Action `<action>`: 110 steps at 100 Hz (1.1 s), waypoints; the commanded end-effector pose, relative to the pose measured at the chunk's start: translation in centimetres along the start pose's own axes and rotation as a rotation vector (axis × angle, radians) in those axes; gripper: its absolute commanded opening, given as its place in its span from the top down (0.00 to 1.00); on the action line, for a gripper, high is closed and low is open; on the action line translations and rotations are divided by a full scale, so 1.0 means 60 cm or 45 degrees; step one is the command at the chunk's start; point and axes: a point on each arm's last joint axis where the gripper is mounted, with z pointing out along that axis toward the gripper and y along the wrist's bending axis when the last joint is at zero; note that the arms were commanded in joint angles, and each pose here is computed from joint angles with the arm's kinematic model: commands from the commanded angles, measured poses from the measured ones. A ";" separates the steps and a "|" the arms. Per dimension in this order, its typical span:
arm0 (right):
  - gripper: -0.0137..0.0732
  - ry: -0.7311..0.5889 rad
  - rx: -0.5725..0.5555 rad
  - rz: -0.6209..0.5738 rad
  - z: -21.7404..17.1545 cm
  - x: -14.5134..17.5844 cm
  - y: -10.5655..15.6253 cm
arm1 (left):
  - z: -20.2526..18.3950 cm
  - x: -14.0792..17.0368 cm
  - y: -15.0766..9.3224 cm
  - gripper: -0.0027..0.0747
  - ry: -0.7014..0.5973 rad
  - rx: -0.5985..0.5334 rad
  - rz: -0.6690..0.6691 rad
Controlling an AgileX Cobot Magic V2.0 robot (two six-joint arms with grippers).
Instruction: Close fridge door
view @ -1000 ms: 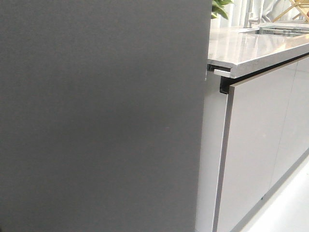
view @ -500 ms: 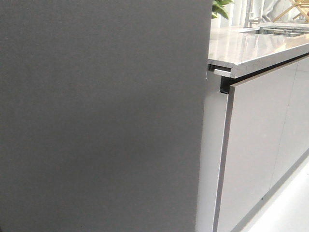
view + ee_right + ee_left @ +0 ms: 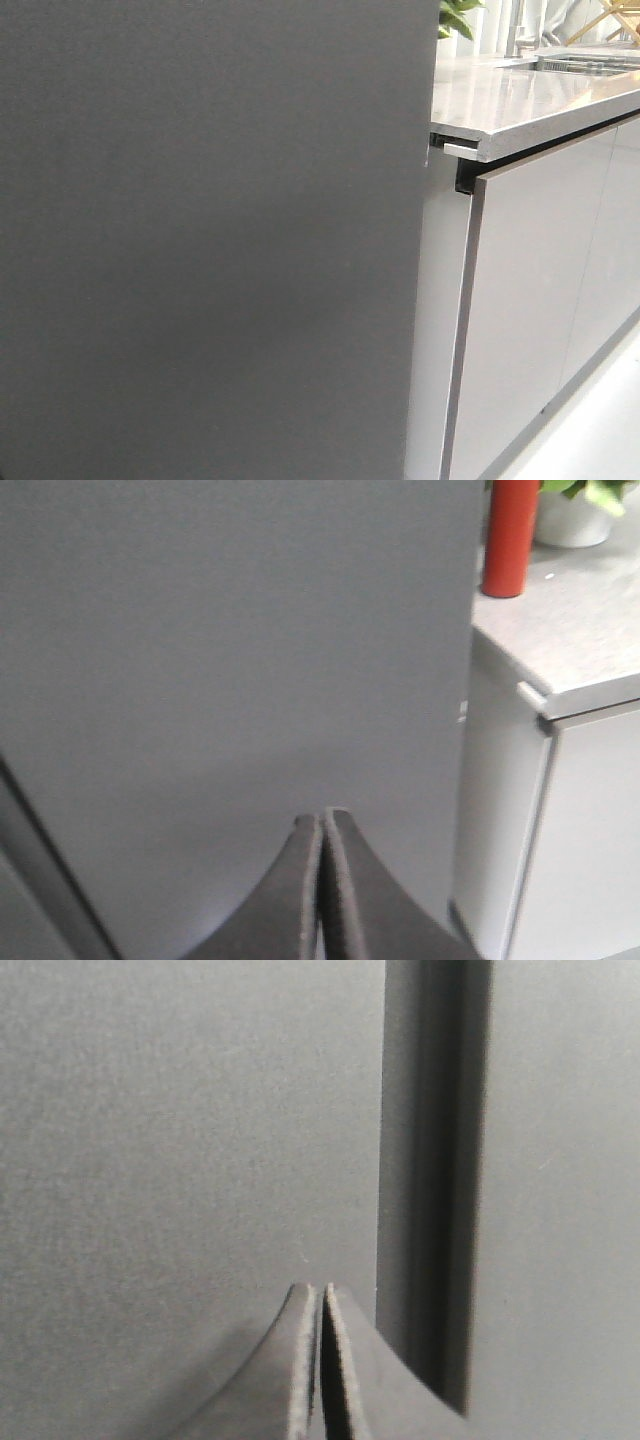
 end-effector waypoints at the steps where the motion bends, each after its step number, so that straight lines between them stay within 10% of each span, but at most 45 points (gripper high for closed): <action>1: 0.89 -0.153 0.087 -0.017 -0.008 -0.014 -0.007 | -0.004 0.007 0.000 0.99 -0.073 0.011 -0.017; 51: 0.89 -0.427 0.634 -0.005 -0.001 0.188 -0.055 | -0.004 0.007 0.000 0.99 -0.073 0.011 -0.017; 110: 0.89 -0.359 0.678 0.016 0.018 0.266 -0.066 | -0.004 0.007 0.000 0.99 -0.073 0.011 -0.017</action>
